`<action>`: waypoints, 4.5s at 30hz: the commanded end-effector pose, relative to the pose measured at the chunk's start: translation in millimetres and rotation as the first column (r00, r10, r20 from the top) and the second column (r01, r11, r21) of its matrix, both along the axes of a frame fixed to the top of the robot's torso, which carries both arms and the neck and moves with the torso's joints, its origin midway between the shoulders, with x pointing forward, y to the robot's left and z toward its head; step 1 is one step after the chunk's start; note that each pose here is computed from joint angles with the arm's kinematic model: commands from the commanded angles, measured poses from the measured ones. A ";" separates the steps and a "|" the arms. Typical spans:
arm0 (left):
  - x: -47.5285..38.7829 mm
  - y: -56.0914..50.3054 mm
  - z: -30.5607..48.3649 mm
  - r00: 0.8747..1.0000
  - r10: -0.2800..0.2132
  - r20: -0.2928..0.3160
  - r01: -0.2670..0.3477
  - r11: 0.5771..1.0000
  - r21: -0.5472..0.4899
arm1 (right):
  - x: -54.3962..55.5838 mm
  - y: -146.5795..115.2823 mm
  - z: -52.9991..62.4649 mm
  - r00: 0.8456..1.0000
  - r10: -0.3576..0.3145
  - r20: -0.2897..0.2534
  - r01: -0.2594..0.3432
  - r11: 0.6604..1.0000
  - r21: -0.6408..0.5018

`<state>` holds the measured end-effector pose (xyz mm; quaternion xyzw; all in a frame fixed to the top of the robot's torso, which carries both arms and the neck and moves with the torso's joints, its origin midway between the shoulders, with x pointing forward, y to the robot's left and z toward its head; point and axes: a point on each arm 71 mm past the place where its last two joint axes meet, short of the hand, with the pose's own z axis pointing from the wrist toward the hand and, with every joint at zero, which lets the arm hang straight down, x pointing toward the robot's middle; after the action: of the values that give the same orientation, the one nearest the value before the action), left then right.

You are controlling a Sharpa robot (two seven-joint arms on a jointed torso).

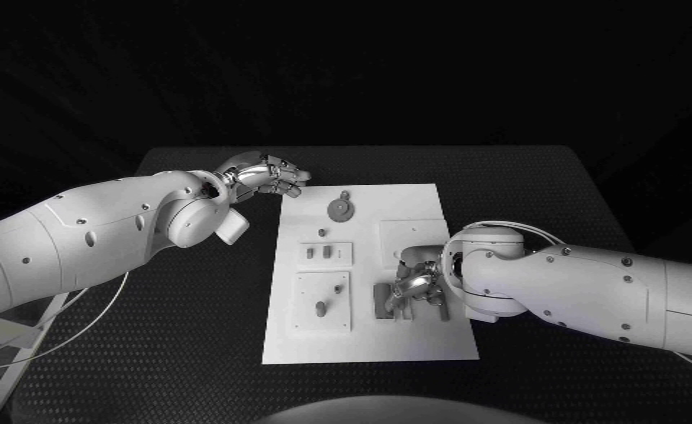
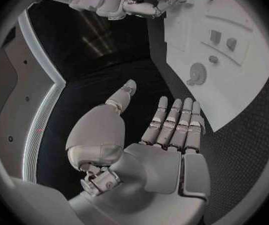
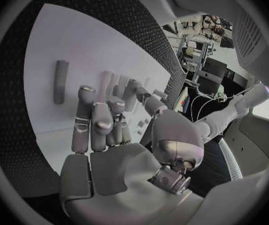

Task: Assemble the parts on the task board

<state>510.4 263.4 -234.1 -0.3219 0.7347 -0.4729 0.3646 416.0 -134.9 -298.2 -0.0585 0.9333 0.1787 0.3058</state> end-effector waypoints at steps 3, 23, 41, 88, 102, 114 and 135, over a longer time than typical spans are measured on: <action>-0.5 -2.3 0.8 1.000 -0.018 0.001 0.018 1.000 -0.008 | -1.3 -2.2 -2.4 1.000 0.007 0.001 -0.007 1.000 -0.009; -0.4 -1.4 1.2 1.000 -0.016 0.007 0.016 1.000 -0.010 | 21.5 -40.6 34.4 0.993 -0.109 0.042 0.107 0.993 0.039; -1.2 1.0 1.2 1.000 -0.015 0.003 0.015 1.000 -0.008 | 20.2 -91.2 33.8 0.985 -0.175 0.001 0.174 0.982 -0.076; -2.6 1.1 1.3 1.000 -0.020 -0.002 0.020 1.000 -0.010 | -5.2 -76.0 -30.7 1.000 0.004 0.026 0.003 0.965 -0.264; -2.5 2.9 1.1 1.000 -0.018 -0.003 0.018 1.000 -0.008 | -13.2 -64.3 -43.8 0.987 0.128 0.095 -0.088 0.934 -0.347; -2.5 2.4 1.1 1.000 -0.019 -0.004 0.019 1.000 -0.008 | -15.7 -62.6 -43.5 0.991 0.113 0.079 -0.082 0.943 -0.323; -2.3 1.6 0.6 1.000 -0.021 -0.008 0.021 1.000 -0.006 | -13.5 -66.1 -30.9 0.970 -0.222 -0.098 0.222 0.975 -0.011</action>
<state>508.4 267.6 -234.2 -0.3226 0.7371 -0.4718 0.3607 414.0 -201.7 -316.4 0.0046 0.9364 0.1351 0.3240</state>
